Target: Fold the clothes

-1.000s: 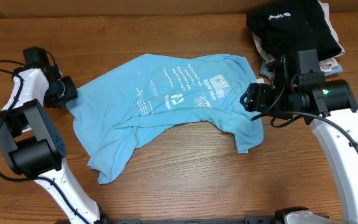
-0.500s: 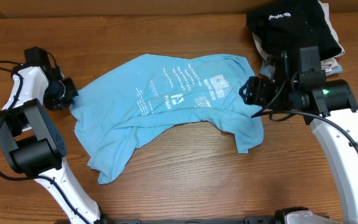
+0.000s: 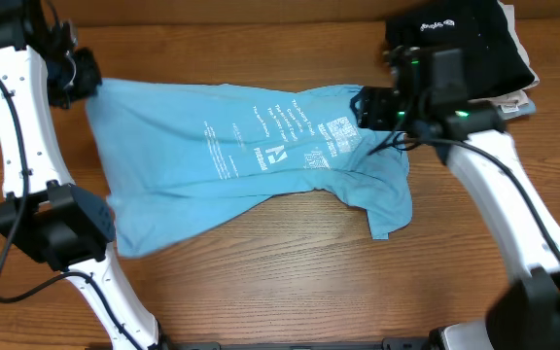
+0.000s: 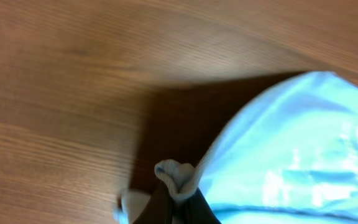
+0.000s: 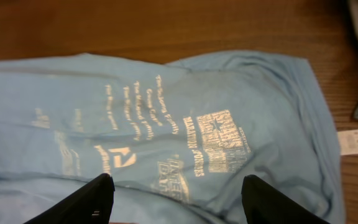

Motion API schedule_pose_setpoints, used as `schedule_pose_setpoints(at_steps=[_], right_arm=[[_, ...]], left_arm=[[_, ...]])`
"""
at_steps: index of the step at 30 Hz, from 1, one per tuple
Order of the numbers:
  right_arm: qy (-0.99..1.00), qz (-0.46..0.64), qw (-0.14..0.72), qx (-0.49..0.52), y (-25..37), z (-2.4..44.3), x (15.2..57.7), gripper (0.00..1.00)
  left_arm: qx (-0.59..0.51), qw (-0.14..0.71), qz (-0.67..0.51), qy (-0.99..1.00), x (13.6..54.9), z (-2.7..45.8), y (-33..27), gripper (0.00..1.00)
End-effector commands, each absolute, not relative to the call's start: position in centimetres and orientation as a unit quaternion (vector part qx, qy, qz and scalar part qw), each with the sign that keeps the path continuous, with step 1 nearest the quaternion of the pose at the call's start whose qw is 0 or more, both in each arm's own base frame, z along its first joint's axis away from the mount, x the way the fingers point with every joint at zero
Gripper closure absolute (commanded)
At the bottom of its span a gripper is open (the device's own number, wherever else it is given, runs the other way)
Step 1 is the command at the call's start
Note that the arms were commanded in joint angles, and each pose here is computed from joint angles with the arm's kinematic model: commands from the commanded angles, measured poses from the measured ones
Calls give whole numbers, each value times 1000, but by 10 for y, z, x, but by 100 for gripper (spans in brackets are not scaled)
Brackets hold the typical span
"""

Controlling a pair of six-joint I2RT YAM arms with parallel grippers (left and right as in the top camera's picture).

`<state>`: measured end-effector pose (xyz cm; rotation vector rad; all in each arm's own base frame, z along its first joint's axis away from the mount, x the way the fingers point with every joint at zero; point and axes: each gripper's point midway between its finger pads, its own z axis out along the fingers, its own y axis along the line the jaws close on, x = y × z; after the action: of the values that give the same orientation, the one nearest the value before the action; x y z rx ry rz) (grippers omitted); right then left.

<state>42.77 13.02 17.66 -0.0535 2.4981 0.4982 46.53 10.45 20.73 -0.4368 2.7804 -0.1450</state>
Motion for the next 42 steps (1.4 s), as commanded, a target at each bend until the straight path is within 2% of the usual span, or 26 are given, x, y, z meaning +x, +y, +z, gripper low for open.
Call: schedule_pose_setpoints(at_steps=[1,9,15,20,30,35,39,42], right_arm=[[947,154,280,-26,128,145,445,30],[976,118,183,-5,121,50,443,30],[988,96,120,26,113,15,425,30],[992,82,59,71,107,7,397,29],[987,29,-127,94,86,-11,294,26],[976,40,-195,86,96,-22,243,28],[973,65,-211,61,117,-11,213,30],[978,74,-192,47,131,10,206,30]], left_arm=[[-106,204,-57,972,467,249,80,96],[-76,177,-64,979,452,254,46,96],[-74,170,-61,981,449,253,44,96],[-74,169,-61,981,449,252,44,96],[-62,167,-53,983,448,252,46,96],[-68,154,-24,985,441,249,56,96],[-72,146,-6,987,437,248,63,96],[-74,146,-4,986,437,248,64,96]])
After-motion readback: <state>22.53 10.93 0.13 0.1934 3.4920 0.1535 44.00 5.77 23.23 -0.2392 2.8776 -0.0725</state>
